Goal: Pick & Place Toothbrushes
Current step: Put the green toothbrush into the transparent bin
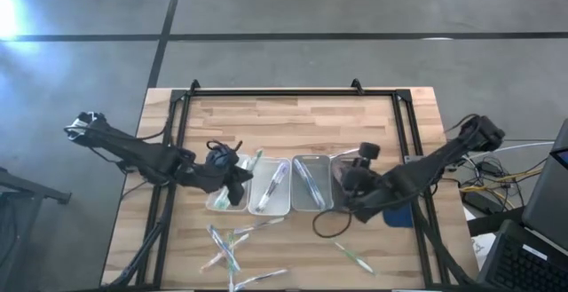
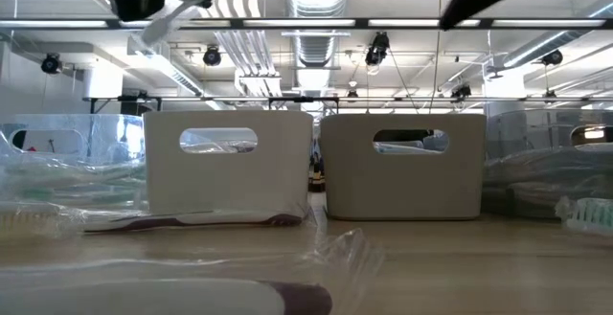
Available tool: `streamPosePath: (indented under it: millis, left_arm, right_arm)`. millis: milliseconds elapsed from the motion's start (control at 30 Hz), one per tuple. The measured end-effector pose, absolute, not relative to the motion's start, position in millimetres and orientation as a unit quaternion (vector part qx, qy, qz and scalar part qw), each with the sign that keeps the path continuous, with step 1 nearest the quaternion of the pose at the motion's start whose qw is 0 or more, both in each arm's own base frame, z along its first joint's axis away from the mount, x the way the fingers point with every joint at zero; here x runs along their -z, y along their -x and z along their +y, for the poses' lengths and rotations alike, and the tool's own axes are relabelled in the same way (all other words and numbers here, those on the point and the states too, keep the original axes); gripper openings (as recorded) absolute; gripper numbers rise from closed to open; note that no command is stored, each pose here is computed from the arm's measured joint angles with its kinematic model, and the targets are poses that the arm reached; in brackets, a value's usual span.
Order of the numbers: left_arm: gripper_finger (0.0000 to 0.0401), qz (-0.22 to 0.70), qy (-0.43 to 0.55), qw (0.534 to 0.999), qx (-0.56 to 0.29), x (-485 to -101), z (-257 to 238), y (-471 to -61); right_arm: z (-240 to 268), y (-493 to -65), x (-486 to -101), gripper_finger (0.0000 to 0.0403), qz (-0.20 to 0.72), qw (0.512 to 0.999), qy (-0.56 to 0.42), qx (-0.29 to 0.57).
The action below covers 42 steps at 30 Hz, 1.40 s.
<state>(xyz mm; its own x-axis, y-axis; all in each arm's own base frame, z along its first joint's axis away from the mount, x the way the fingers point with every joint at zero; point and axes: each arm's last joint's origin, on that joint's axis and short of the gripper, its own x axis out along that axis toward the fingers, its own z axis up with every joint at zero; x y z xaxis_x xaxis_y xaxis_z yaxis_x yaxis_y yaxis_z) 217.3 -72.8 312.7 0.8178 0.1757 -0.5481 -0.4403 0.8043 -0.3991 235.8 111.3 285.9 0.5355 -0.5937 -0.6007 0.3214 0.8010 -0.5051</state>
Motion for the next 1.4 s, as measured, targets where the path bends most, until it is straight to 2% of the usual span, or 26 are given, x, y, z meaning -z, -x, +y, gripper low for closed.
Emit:
streamPosePath:
  millis: [467,833,1133,1267,1400]
  left_arm:
    - [0.0022,0.369,0.296,0.825,-0.309,-294.0,-75.8,-217.4]
    - [0.0022,0.416,0.330,0.773,-0.348,-275.9,-81.3,-224.9]
    - [0.0022,0.456,0.344,0.724,-0.387,-279.1,-80.3,-217.8]
    - [0.0022,0.462,0.335,0.726,-0.384,-280.2,-80.1,-217.1]
    - [0.0022,0.478,0.318,0.721,-0.387,-275.3,-80.9,-218.6]
  right_arm:
    - [68.6,-166.6,-284.0,0.0011,0.406,0.885,0.043,0.223]
    - [42.0,-135.6,-300.6,0.0008,0.378,0.901,-0.087,0.195]
    - [31.3,-134.2,-309.0,0.0008,0.396,0.907,-0.119,0.081]
    - [26.3,-139.0,-313.2,0.0008,0.384,0.912,-0.139,0.034]
    - [18.1,-140.9,-313.8,0.0008,0.380,0.913,-0.140,0.041]
